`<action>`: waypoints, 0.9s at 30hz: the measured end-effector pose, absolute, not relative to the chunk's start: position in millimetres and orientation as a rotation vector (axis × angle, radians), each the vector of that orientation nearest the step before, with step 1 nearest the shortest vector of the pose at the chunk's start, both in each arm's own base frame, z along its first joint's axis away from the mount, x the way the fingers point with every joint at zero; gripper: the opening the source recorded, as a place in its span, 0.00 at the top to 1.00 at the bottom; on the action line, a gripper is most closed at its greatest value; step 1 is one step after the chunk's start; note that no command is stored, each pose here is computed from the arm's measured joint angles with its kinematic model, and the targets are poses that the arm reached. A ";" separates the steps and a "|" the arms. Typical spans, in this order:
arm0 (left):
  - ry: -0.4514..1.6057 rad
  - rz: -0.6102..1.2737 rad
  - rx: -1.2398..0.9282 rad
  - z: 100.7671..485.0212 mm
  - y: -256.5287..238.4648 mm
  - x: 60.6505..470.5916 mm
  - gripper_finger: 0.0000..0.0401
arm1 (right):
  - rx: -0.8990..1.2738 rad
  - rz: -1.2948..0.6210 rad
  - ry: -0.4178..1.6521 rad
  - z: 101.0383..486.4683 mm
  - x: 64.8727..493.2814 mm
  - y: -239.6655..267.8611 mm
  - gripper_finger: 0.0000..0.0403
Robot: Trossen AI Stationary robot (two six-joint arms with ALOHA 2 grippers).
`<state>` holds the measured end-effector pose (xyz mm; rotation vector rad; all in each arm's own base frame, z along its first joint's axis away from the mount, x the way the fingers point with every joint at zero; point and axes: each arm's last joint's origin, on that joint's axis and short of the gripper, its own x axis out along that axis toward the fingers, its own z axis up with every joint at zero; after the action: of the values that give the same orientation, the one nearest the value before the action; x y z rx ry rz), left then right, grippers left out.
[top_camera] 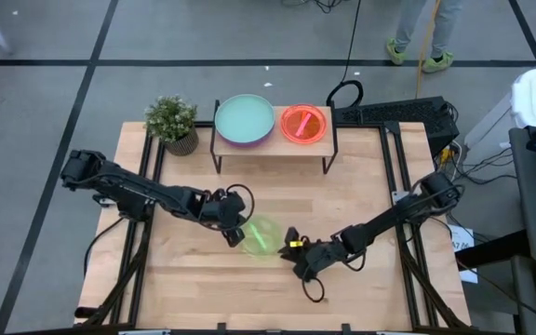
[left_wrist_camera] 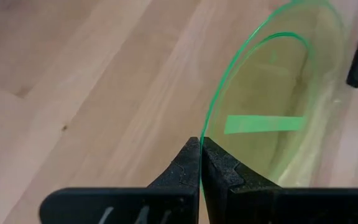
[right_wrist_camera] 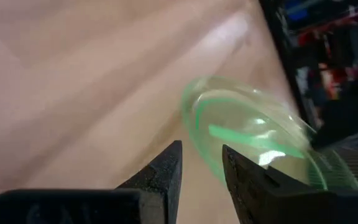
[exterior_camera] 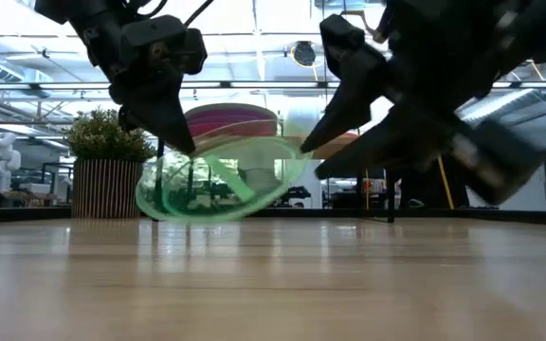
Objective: Place and stack plates onto a shelf
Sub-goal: Stack the transparent green plate on top of the transparent pink plate on the shelf
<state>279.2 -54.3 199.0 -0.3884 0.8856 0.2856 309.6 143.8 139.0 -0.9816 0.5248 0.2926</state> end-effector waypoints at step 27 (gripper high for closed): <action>0.875 0.304 -0.443 199.3 -51.9 280.4 0.99 | -1.111 0.239 0.540 127.6 313.6 143.3 0.95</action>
<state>280.4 -51.9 199.3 -0.4426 0.8753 0.3043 313.6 143.3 127.6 -1.1114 0.5396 0.2389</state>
